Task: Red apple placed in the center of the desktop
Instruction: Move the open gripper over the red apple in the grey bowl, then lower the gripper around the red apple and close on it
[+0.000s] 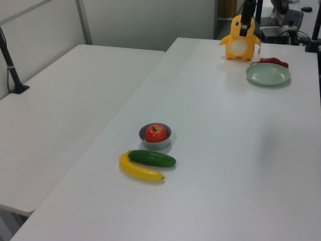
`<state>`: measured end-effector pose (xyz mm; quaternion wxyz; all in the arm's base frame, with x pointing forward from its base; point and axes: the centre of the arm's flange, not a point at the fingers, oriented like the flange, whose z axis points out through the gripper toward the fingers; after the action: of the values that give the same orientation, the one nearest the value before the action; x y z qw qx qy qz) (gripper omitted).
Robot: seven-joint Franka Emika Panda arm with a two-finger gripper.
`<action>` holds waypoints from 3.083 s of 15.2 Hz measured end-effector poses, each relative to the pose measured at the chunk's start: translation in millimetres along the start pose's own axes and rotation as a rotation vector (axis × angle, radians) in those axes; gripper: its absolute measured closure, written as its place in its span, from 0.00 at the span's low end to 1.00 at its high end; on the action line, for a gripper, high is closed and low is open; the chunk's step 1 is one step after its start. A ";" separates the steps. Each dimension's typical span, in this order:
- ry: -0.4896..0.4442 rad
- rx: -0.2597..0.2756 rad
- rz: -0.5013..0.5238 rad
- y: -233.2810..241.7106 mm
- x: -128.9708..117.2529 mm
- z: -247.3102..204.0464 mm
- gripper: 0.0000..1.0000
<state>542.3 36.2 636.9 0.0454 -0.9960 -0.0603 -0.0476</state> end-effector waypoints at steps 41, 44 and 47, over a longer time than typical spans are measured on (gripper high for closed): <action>0.299 -0.033 -0.225 -198.1 178.5 323.8 0.00; 0.293 -0.041 -0.233 -198.1 177.8 330.5 0.00; 0.286 -0.048 -0.238 -197.6 176.4 334.2 0.00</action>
<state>721.9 284.1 340.1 0.0238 -0.9657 -0.1694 -0.1954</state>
